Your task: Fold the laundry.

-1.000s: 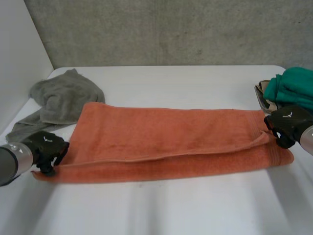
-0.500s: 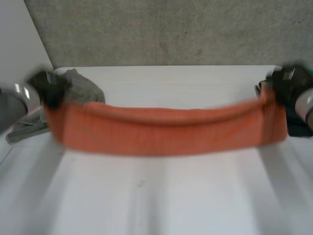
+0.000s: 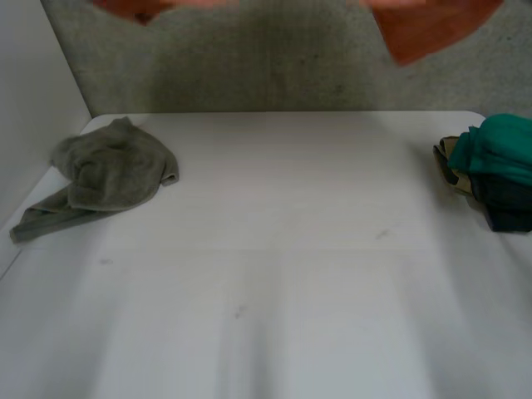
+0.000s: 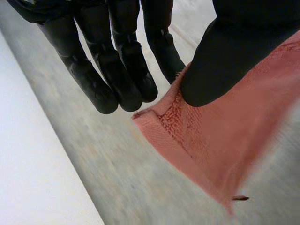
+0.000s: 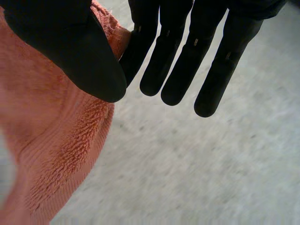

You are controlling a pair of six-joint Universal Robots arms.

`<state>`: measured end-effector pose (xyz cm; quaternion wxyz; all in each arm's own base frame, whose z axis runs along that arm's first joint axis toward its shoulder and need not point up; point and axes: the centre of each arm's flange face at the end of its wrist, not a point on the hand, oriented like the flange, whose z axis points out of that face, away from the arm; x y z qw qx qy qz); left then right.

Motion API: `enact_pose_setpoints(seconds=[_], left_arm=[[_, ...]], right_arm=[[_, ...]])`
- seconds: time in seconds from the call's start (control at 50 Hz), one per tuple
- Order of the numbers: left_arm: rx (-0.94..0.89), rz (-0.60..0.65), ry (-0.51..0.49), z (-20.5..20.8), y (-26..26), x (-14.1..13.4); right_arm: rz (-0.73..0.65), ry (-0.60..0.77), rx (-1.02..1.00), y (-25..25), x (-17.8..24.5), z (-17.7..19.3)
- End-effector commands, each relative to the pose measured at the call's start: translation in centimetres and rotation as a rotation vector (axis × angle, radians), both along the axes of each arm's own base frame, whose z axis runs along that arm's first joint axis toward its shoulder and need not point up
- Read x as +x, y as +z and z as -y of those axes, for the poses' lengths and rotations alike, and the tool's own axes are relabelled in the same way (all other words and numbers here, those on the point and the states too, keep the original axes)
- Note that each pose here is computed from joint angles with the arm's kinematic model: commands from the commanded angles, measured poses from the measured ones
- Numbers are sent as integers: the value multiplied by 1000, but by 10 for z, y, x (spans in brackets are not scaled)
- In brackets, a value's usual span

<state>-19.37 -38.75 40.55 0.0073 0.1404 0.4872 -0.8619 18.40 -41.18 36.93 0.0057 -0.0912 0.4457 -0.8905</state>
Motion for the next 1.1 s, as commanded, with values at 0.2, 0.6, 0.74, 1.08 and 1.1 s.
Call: enact_pose_setpoints(seconds=[0.2,0.6,0.74,1.08,1.1], left_arm=[[435,350,-46,-9,-204,-7],[1100,928,-245,-160,-208,60],[878,868,-179,-127,-179,45],[446,570,-185,-141,-28,-38],[426,557,-186,-143,-21,-41]], right_arm=[[-349,-32,624,-179,1,2],[-1018,-28,1028,-184,-61,-111],[-754,52,855,-186,-28,-98],[-91,435,994,-198,78,-151],[-79,443,994,-198,82,-154]])
